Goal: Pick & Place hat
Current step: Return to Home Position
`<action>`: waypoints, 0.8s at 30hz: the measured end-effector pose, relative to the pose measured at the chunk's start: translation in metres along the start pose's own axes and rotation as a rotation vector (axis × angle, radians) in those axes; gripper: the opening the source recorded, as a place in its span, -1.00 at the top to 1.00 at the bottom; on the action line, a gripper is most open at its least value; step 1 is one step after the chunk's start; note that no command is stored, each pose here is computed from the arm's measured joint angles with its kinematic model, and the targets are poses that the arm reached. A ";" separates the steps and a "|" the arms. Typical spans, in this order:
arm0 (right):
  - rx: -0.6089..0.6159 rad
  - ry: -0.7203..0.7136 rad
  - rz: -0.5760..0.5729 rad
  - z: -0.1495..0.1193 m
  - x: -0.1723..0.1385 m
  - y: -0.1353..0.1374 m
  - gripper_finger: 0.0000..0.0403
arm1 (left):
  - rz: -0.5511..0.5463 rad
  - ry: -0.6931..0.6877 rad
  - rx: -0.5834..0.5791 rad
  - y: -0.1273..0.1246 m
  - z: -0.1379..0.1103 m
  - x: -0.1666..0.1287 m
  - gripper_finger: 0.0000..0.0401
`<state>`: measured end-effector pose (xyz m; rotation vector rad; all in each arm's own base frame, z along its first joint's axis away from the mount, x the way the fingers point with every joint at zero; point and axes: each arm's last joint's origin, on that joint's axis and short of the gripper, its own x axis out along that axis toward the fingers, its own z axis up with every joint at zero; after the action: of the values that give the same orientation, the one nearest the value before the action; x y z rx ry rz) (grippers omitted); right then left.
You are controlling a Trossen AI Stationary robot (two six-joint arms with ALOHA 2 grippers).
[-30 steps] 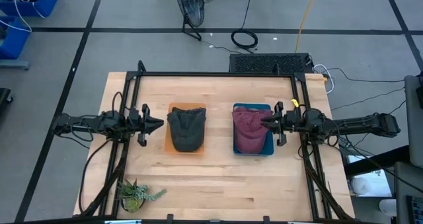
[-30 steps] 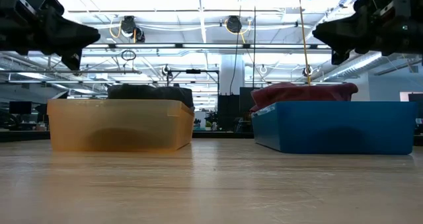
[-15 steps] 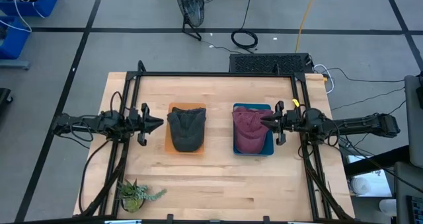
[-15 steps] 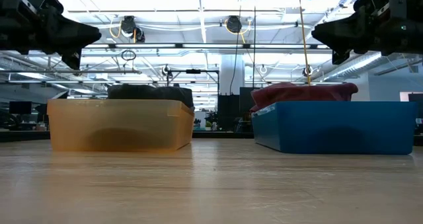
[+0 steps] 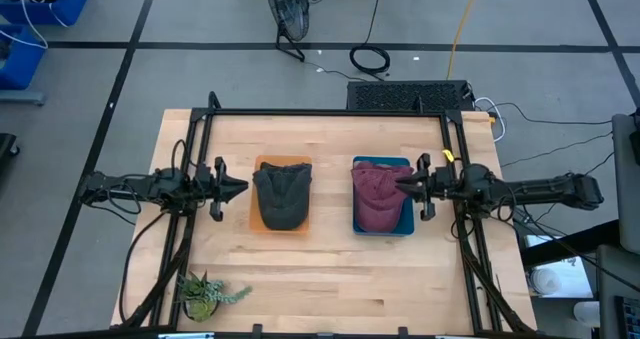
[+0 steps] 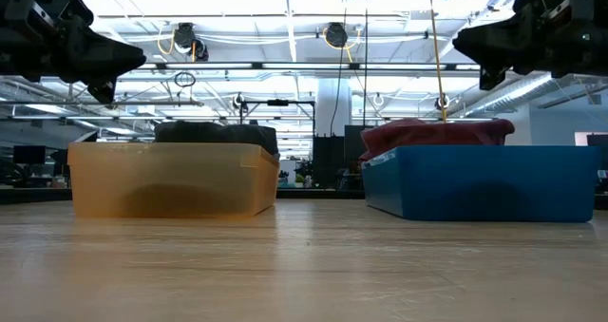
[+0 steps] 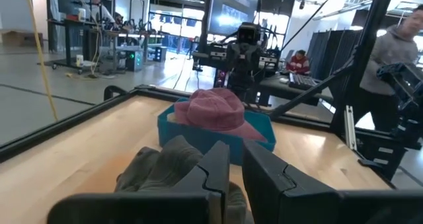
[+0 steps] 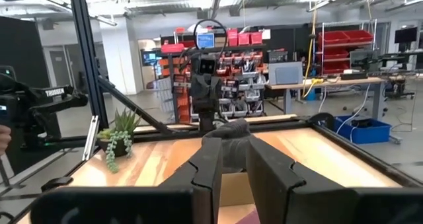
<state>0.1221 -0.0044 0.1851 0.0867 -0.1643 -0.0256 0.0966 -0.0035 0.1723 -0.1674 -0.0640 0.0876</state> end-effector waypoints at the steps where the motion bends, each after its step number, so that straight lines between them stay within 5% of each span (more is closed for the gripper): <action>1: 0.000 -0.005 0.000 0.001 -0.001 0.000 0.71 | 0.000 -0.003 -0.001 0.000 0.000 0.000 0.77; 24: -0.005 -0.067 0.001 0.008 -0.026 0.001 0.71 | 0.003 0.021 -0.027 -0.001 0.009 -0.002 0.77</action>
<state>0.0952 -0.0036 0.1892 0.0807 -0.2314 -0.0284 0.0939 -0.0033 0.1808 -0.1950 -0.0444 0.0883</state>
